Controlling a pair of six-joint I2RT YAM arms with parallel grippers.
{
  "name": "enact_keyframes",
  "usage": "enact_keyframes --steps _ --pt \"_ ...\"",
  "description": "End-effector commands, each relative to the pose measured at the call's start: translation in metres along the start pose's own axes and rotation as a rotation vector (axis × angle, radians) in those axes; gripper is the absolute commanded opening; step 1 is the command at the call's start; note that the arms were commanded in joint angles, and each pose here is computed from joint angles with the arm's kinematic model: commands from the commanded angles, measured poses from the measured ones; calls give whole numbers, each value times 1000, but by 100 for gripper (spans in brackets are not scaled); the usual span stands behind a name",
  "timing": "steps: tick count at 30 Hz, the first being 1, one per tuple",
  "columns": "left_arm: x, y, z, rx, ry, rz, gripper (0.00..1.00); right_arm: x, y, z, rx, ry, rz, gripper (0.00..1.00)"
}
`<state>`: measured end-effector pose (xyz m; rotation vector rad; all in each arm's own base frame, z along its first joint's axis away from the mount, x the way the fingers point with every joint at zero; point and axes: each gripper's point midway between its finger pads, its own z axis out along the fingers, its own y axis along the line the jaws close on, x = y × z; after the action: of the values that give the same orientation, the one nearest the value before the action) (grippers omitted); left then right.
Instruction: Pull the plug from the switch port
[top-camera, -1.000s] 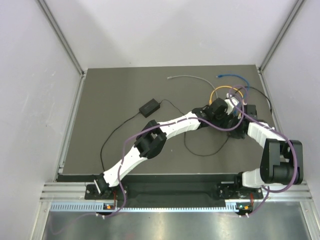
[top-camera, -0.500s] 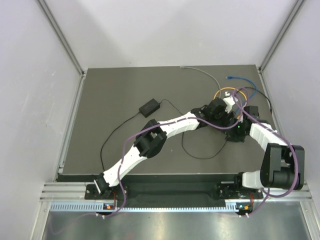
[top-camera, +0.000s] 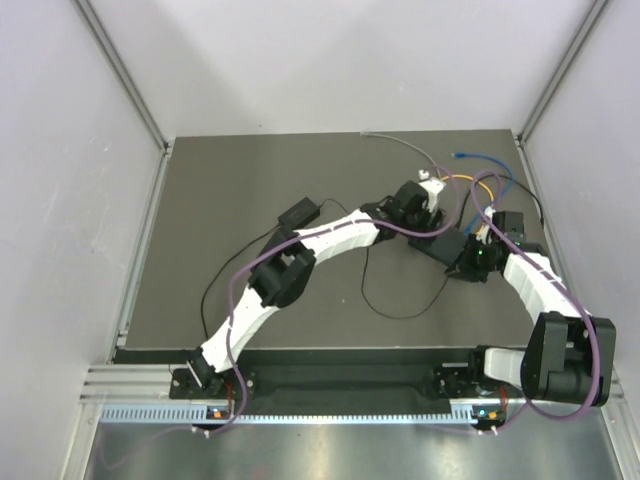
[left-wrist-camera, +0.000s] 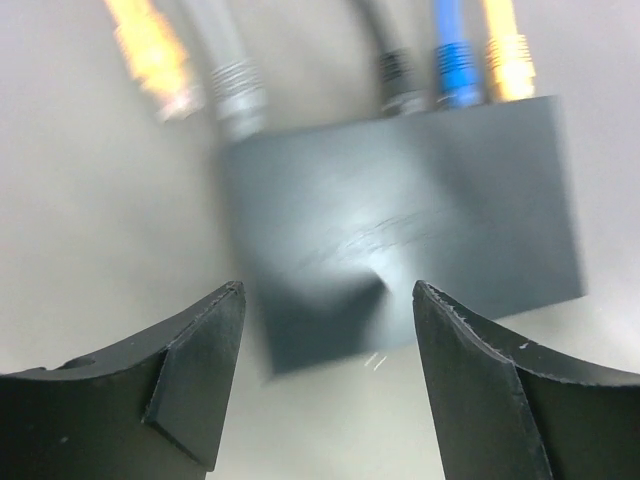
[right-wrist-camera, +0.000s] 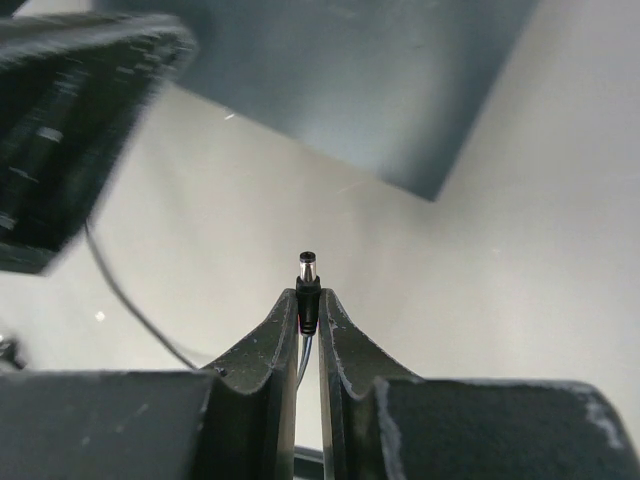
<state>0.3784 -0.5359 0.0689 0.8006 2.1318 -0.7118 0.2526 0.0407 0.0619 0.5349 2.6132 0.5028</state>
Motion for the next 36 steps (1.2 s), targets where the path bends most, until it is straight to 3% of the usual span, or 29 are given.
enact_keyframes --steps 1,7,11,21,27,29,32,33,36 --pt "-66 38 -65 -157 -125 -121 73 -4 26 -2 -135 -6 -1 0" --pt "-103 94 -145 -328 -222 -217 74 -10 57 4 -228 13 -26 0" --pt "-127 104 -202 -359 -288 -236 75 3 96 23 -298 86 -76 0" --pt "-116 126 -280 -428 -299 -251 75 31 248 70 -402 164 -242 0" --pt "-102 132 -303 -430 -306 -271 75 45 296 105 -374 196 -295 1" --pt "-99 132 -309 -425 -307 -274 75 47 289 116 -324 204 -310 6" --pt "-93 132 -311 -417 -301 -274 74 39 282 117 -278 167 -346 26" --pt "-89 132 -309 -415 -293 -276 74 39 273 116 -241 167 -372 41" --pt "-86 131 -311 -404 -292 -277 74 24 251 108 -168 128 -404 59"
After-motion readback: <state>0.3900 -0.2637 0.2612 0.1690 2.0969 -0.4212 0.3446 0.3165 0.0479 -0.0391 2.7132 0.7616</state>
